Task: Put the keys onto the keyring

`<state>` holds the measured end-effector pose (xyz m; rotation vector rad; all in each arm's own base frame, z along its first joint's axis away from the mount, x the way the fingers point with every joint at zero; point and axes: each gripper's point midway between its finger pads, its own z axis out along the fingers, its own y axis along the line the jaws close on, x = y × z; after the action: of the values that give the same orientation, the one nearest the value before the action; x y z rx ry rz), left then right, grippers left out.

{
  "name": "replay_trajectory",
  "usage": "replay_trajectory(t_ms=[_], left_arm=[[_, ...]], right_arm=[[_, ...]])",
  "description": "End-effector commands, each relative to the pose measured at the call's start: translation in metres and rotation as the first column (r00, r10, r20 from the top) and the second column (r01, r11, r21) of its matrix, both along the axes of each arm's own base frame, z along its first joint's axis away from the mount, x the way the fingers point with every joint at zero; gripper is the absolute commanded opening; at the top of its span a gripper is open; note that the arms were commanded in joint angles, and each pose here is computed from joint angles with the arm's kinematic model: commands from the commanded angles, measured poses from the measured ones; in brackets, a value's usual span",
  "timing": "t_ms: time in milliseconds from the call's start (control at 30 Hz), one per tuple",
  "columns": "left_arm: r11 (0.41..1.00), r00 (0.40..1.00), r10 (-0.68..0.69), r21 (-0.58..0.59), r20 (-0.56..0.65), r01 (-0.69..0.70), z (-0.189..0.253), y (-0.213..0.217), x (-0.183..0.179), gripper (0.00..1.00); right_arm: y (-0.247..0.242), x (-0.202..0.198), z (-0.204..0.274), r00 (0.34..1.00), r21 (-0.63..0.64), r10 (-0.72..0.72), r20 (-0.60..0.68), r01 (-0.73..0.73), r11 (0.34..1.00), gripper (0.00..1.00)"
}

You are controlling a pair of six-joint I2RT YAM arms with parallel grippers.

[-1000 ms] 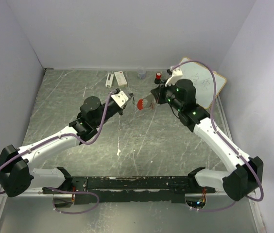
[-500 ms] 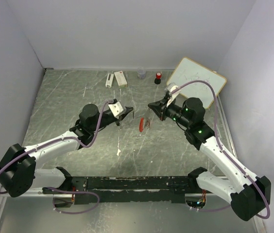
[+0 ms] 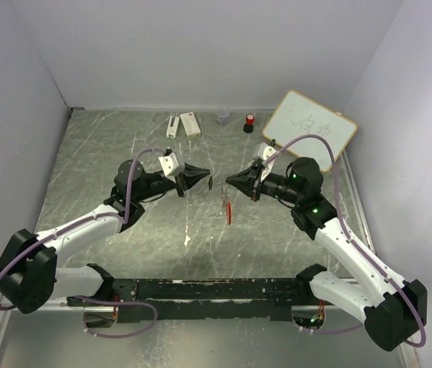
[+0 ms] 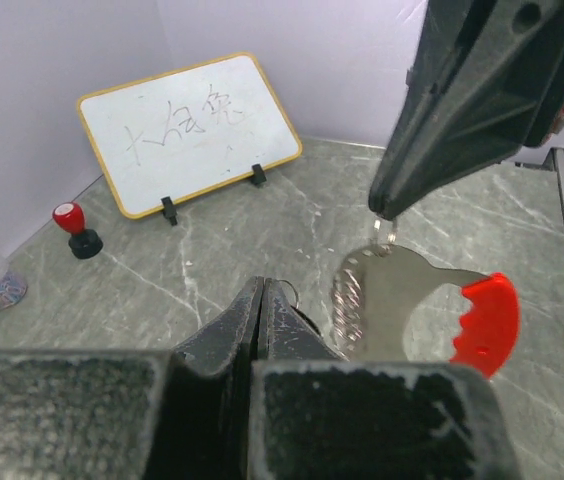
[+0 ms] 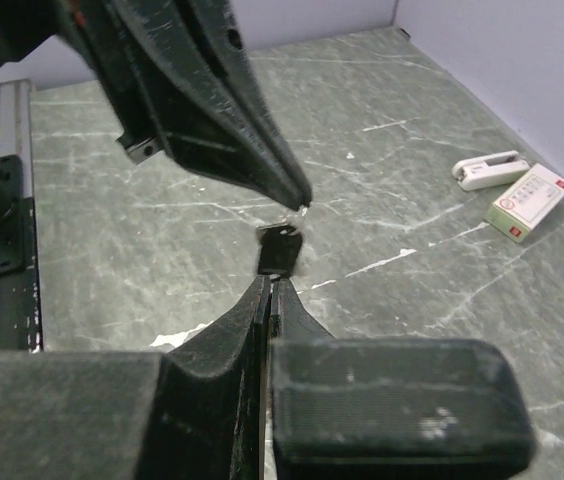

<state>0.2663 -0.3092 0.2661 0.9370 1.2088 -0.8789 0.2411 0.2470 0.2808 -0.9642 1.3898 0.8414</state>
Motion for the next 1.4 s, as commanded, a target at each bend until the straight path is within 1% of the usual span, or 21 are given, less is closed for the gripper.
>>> replay_trajectory(t_ms=[0, 67, 200, 500, 667, 1033, 1200, 1367], left_arm=[[0.991, 0.995, -0.102, -0.089, 0.012, 0.102, 0.019, 0.001, -0.006, 0.07], [0.986, 0.992, -0.126, -0.109, 0.016, 0.127, 0.02, 0.003, -0.007, 0.07], [0.979, 0.985, -0.17, -0.11, 0.001, 0.169, 0.015, 0.001, -0.007, 0.07], [0.968, 0.973, -0.23, -0.106, -0.029, 0.226, 0.012, -0.001, -0.017, 0.07], [0.959, 0.961, -0.267, -0.113, -0.066, 0.259, 0.01, -0.004, -0.02, 0.07], [0.964, 0.951, -0.261, -0.085, -0.167, 0.25, 0.004, -0.009, -0.011, 0.07], [0.96, 0.931, -0.279, -0.07, -0.235, 0.27, 0.004, -0.013, -0.006, 0.07], [0.929, 0.886, -0.368, -0.092, -0.282, 0.357, 0.009, -0.013, -0.015, 0.07]], right_arm=[[0.009, -0.012, 0.005, 0.993, -0.007, 0.107, 0.058, -0.107, 0.994, 0.0], [0.011, -0.015, 0.003, 0.99, -0.013, 0.133, 0.05, -0.133, 0.991, 0.0], [0.014, -0.014, -0.002, 0.988, -0.009, 0.148, 0.034, -0.148, 0.989, 0.0], [0.016, -0.007, -0.002, 0.991, -0.003, 0.133, 0.027, -0.133, 0.991, 0.0], [0.017, -0.004, -0.005, 0.992, -0.007, 0.127, 0.029, -0.126, 0.992, 0.0], [0.019, 0.0, -0.016, 0.991, -0.052, 0.133, 0.036, -0.131, 0.99, 0.0], [0.02, -0.002, -0.022, 0.988, -0.089, 0.144, 0.06, -0.138, 0.986, 0.0], [0.016, -0.002, -0.023, 0.985, -0.115, 0.136, 0.102, -0.124, 0.986, 0.0]])
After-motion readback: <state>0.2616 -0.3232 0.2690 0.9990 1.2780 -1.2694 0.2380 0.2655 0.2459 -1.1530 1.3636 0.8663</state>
